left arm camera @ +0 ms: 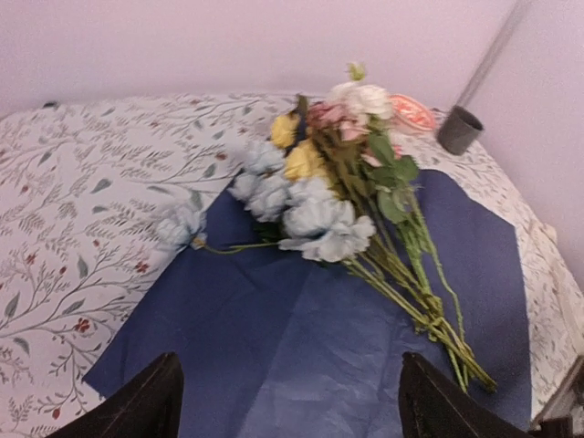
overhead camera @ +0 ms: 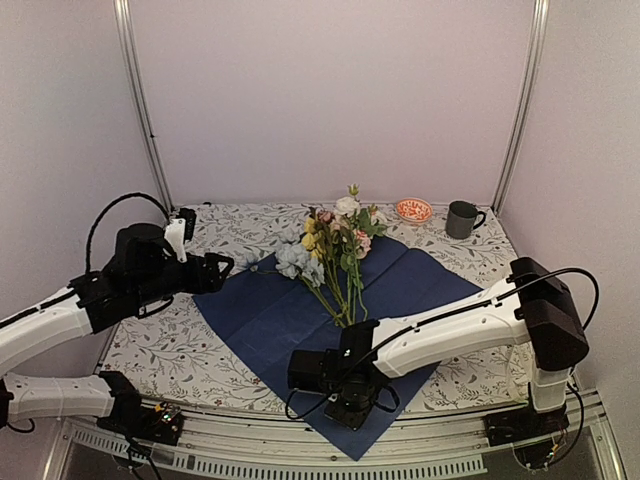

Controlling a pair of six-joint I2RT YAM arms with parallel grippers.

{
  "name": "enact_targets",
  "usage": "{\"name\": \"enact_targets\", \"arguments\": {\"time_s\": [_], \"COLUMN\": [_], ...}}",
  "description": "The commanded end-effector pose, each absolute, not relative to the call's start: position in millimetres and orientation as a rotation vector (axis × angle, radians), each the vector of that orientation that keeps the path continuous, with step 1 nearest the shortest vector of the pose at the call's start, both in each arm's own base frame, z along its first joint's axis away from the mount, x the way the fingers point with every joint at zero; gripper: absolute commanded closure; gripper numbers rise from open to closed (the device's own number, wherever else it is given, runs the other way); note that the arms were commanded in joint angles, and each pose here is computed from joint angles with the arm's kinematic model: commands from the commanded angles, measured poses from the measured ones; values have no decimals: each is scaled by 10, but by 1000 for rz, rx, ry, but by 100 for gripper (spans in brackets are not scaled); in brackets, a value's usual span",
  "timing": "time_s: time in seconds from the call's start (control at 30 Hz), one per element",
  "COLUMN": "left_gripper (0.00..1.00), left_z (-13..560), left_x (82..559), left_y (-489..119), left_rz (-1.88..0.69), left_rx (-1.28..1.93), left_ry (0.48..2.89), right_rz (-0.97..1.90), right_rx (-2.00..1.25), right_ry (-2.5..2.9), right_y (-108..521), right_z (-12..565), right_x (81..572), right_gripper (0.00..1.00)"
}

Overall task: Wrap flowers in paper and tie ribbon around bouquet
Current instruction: Pick up the flattened wrapping paper from the center of the board.

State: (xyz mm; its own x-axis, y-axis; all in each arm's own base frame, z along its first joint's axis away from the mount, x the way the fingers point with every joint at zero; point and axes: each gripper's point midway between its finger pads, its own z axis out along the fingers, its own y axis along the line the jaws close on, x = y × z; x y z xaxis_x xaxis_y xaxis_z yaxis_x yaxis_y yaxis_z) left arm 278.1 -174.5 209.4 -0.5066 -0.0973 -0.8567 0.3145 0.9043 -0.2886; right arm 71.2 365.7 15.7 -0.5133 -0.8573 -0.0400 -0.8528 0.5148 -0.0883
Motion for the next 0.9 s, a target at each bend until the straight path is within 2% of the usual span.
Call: {"name": "enact_targets", "arguments": {"time_s": [0.0, 0.07, 0.17, 0.37, 0.5, 0.7, 0.87], "left_gripper": [27, 32, 33, 18, 15, 16, 14], "left_z": [2429, 2399, 2136, 1240, 763, 632, 214], "left_x": [2059, 1678, 1166, 461, 355, 349, 288], "left_y": [-2406, -2645, -2965, -3363, -3423, -3677, -3677], "left_rz": [-682, -720, -711, -432, -288, -244, -156], "left_rx": [598, 796, 1119, 1768, 2027, 2116, 2304], "left_ry": [1767, 1673, 1580, 1460, 1407, 1274, 1250], "right_rz": [221, 349, 477, 627, 654, 713, 763], "right_rx": [-1366, -1240, -1099, -951, -900, -907, -874], "right_ry": [2744, 2806, 2886, 2988, 2996, 2975, 2955], "right_y": [3642, 3553, 3379, 3181, 3151, 3236, 3251], "right_z": [481, 575, 570, 414, 347, 288, 262], "right_x": [879, 995, 1093, 1190, 1295, 1346, 1440], "right_gripper": [82, 76, 70, 64, 61, 60, 60]}}
